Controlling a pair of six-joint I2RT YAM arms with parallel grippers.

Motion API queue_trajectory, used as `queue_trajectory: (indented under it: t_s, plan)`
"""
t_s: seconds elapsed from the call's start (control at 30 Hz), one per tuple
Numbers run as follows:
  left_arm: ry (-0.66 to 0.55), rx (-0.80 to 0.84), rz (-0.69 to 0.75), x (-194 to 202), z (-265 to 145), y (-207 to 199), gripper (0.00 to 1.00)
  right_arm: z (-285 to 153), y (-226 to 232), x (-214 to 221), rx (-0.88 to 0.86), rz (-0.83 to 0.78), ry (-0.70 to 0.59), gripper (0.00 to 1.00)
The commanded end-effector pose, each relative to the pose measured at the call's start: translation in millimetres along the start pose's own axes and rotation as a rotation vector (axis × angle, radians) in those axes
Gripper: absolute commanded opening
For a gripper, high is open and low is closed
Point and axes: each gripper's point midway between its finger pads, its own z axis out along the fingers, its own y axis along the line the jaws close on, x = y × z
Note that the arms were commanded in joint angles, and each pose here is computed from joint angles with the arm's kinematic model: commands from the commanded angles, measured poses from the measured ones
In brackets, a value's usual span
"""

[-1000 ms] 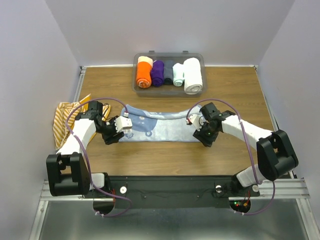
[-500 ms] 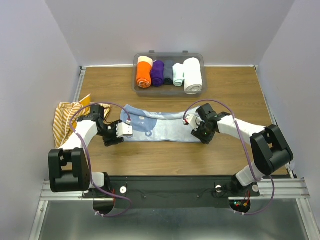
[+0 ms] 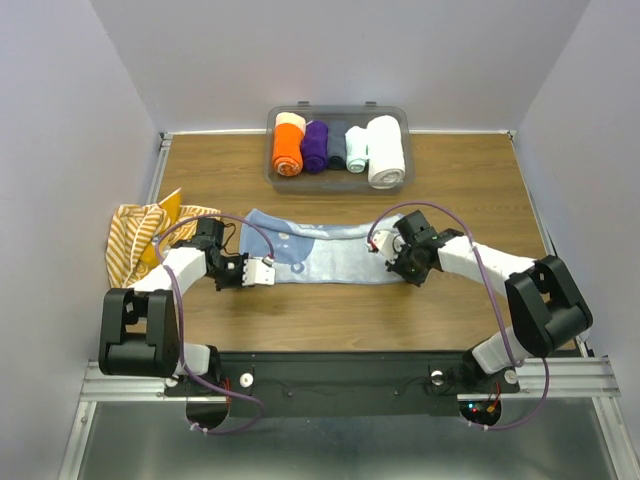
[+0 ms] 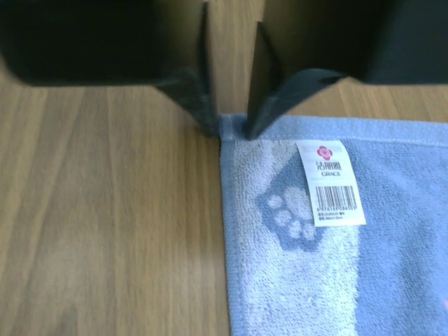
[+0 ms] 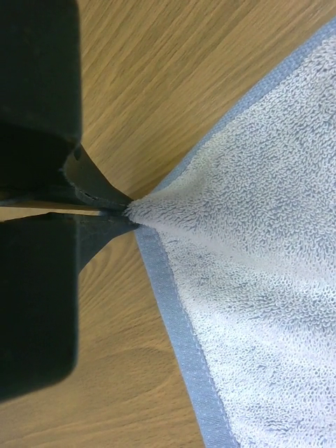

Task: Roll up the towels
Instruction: Flatten the towel

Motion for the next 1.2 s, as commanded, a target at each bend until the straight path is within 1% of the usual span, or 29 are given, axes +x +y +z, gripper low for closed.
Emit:
queue_trajectory:
  t_s: [0.0,0.07,0.17,0.23,0.27,0.3,0.33,0.4,0.43,0.47,0.5,0.53,0.57,0.6,0.63,0.67,0.7,0.73,0.77,0.8,0.83,0.87,0.9,0.93,0.97,1.0,1.07,1.1,1.17]
  plan:
    - [0.048,0.046,0.023,9.8,10.8,-6.5,0.17,-0.9,19.4,17.7,-0.076,-0.025,0.047,0.0]
    - [0.075,0.114,0.035,13.9,6.4,-23.6,0.09,-4.9,26.1,21.4,-0.107,-0.032,0.059,0.01]
    - [0.09,0.149,0.073,12.7,-5.4,-41.7,0.0,-12.2,36.3,22.6,-0.16,-0.05,0.053,0.01]
    - [0.099,0.172,0.109,11.4,-14.9,-55.8,0.0,-20.1,47.5,26.8,-0.216,-0.058,0.062,0.0]
    - [0.101,0.177,0.118,11.1,-17.1,-59.6,0.02,-22.8,50.5,28.4,-0.232,-0.059,0.069,0.01]
    - [0.105,0.169,0.116,9.8,-21.4,-61.5,0.19,-27.8,53.5,29.5,-0.242,-0.049,0.076,0.05]
    - [0.106,0.155,0.106,8.5,-23.5,-59.4,0.28,-30.5,53.8,28.9,-0.244,-0.046,0.077,0.18]
    - [0.083,0.129,0.078,-1.4,-33.2,-51.1,0.37,-39.4,54.5,26.2,-0.245,-0.031,0.072,0.32]
    - [0.07,0.121,0.063,-6.6,-38.1,-46.3,0.44,-50.1,47.3,11.8,-0.21,-0.029,0.019,0.46]
    - [0.051,0.114,0.051,-13.2,-43.4,-41.7,0.46,-56.9,43.1,4.0,-0.189,-0.016,-0.007,0.52]
    - [0.005,0.095,0.017,-29.1,-55.8,-29.2,0.56,-68.3,38.5,-8.4,-0.163,0.007,-0.055,0.58]
    - [-0.026,0.083,0.002,-38.7,-62.8,-21.9,0.56,-73.8,34.0,-17.8,-0.15,0.019,-0.08,0.63]
    - [-0.054,0.069,-0.016,-47.9,-69.3,-13.5,0.57,-91.4,21.5,-41.6,-0.11,0.022,-0.154,0.7]
    - [-0.107,0.038,-0.044,-61.0,-74.8,-0.3,0.57,-98.1,16.3,-52.5,-0.105,0.036,-0.183,0.71]
    - [-0.134,-0.019,-0.059,-71.4,-85.6,25.6,0.57,-103.5,10.0,-62.1,-0.111,0.08,-0.214,0.71]
    - [-0.186,-0.06,-0.139,-82.2,-89.1,42.8,0.56,-110.5,-2.8,-79.8,-0.103,0.098,-0.249,0.69]
    - [-0.218,-0.092,-0.175,-88.1,-95.0,65.8,0.55,-112.9,-13.7,-84.5,-0.105,0.142,-0.269,0.67]
    - [-0.252,-0.104,-0.285,-90.3,-97.8,75.9,0.54,-107.5,-19.4,-90.7,-0.139,0.178,-0.274,0.64]
    - [-0.282,-0.118,-0.346,-93.0,-99.0,88.2,0.54,-115.0,-28.5,-97.1,-0.129,0.207,-0.309,0.63]
    - [-0.325,-0.151,-0.377,-98.0,-100.1,107.0,0.53,-105.1,-38.1,-97.0,-0.146,0.253,-0.292,0.61]
    - [-0.342,-0.146,-0.442,-97.3,-96.0,122.0,0.53,-109.9,-59.9,-102.6,-0.128,0.318,-0.325,0.58]
    - [-0.36,-0.142,-0.547,-95.9,-94.6,130.3,0.53,-108.0,-71.1,-103.4,-0.124,0.361,-0.333,0.56]
    - [-0.385,-0.166,-0.587,-95.7,-93.7,145.3,0.53,-96.0,-84.8,-102.1,-0.125,0.407,-0.326,0.55]
    - [-0.392,-0.163,-0.642,-89.5,-85.9,157.4,0.53,-97.5,-102.7,-99.8,-0.103,0.468,-0.337,0.53]
    - [-0.404,-0.171,-0.677,-87.0,-83.6,164.9,0.54,-93.9,-111.4,-99.1,-0.097,0.496,-0.337,0.52]
    - [-0.429,-0.21,-0.746,-80.6,-86.2,179.8,0.54,-88.0,-118.1,-97.1,-0.098,0.524,-0.332,0.51]
    - [-0.434,-0.237,-0.814,-69.1,-79.9,192.4,0.54,-69.2,-127.6,-90.4,-0.094,0.575,-0.297,0.5]
    - [-0.437,-0.273,-0.822,-63.9,-80.5,201.6,0.54,-63.9,-129.4,-90.3,-0.09,0.58,-0.294,0.5]
    - [-0.423,-0.289,-0.849,-55.1,-75.5,206.0,0.55,-49.7,-140.6,-88.1,-0.053,0.628,-0.287,0.5]
